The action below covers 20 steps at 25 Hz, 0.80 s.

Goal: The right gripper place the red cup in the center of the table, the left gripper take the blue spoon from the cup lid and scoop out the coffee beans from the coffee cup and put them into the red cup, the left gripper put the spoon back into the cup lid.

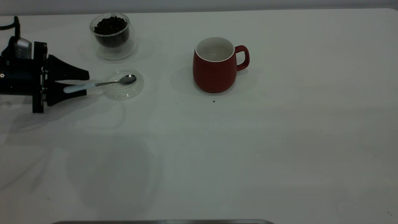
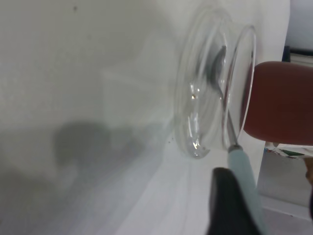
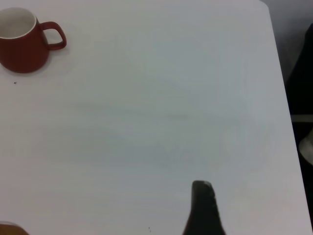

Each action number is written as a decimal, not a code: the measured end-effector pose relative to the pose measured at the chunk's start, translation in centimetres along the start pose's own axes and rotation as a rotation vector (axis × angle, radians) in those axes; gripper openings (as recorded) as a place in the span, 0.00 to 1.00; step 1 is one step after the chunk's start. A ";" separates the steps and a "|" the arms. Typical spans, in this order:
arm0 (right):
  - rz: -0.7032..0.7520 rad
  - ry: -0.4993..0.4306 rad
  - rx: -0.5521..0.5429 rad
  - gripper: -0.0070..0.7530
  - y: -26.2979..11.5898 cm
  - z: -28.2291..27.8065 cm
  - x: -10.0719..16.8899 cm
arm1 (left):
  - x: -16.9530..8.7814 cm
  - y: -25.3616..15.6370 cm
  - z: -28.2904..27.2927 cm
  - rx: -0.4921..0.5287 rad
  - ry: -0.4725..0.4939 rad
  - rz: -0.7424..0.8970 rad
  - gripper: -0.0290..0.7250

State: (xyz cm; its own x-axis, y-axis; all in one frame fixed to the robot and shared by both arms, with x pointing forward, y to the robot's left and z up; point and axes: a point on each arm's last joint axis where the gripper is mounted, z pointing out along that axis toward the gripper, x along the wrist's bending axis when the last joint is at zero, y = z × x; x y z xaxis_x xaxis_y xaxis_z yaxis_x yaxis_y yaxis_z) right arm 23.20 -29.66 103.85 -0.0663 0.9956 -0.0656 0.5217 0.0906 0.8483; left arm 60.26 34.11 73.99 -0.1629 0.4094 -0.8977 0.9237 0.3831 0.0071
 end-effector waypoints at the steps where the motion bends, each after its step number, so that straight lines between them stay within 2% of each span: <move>1: 0.000 0.000 0.000 0.79 0.0 0.0 0.0 | 0.0 0.1 -0.1 0.001 0.005 0.009 0.76; 5: 0.000 0.000 0.000 0.79 0.0 0.0 0.0 | 0.3 1.8 -1.7 0.017 0.036 0.083 0.87; 7: 0.000 0.000 0.000 0.79 0.0 0.0 0.0 | 0.2 2.9 -3.0 0.027 0.068 0.107 0.88; 10: 0.000 0.000 0.000 0.79 0.0 0.0 0.0 | -1.1 5.0 -5.2 0.038 0.136 0.163 0.87; 14: 0.000 0.000 0.000 0.79 0.0 0.0 0.0 | -5.3 7.8 -8.5 0.091 0.287 0.243 0.86; 20: 0.000 0.000 0.000 0.79 0.0 0.0 0.0 | -13.9 8.9 -13.6 0.205 0.606 0.289 0.83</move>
State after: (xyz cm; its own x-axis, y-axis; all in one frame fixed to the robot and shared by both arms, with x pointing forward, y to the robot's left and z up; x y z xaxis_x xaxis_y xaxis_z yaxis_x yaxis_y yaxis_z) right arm 23.20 -29.66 103.85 -0.0663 0.9956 -0.0656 0.5217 0.0906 0.8483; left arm 66.05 43.14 92.52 -0.0109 0.8835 -0.4684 0.9961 0.0504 0.0718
